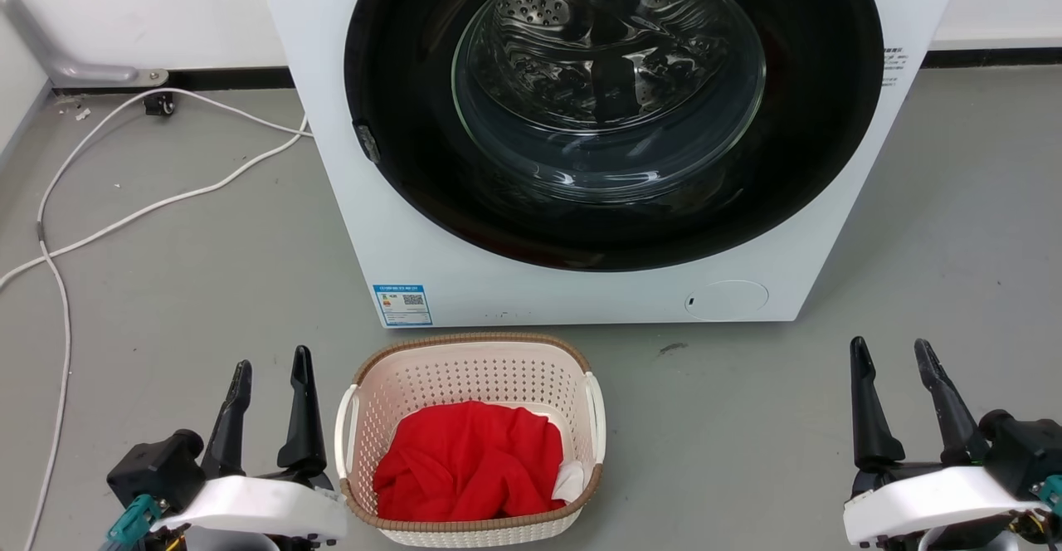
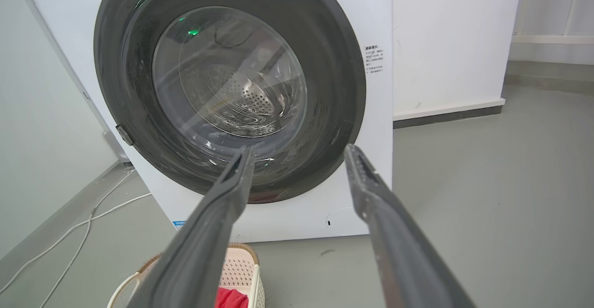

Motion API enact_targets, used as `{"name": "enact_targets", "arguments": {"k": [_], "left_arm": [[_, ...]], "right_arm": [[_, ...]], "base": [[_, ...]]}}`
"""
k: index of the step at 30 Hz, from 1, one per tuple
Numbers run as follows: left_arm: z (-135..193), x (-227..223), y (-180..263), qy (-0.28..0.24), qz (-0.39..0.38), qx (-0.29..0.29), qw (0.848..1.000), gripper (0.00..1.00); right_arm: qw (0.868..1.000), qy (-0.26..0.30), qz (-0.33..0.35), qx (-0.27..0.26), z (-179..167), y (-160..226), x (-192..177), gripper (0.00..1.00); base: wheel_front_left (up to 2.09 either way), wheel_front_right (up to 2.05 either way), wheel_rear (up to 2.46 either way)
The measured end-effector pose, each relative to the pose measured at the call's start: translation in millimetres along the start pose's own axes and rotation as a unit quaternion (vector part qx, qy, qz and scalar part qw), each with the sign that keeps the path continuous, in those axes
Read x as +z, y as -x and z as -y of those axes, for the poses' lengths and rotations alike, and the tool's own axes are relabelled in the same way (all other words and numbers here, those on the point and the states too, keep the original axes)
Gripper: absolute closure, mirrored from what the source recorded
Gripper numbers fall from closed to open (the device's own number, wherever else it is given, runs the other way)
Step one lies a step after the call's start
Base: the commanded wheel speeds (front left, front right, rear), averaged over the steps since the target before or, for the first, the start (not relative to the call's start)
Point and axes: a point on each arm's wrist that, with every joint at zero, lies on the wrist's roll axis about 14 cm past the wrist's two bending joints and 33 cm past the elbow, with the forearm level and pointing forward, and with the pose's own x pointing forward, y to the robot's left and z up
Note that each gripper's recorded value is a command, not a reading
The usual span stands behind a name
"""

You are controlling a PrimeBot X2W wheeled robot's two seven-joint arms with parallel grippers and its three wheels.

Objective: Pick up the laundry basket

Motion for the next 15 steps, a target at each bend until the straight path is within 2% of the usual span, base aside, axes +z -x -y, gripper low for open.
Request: {"name": "enact_targets", "arguments": {"k": [15], "left_arm": [[1.9,1.8,4.1,-0.064,0.008,-0.008,0.998,0.0]], "right_arm": [[0.998,0.065,0.01,0.013,-3.7,2.5,3.8,0.0]], "base": [[0.0,0.0,0.0]]}}
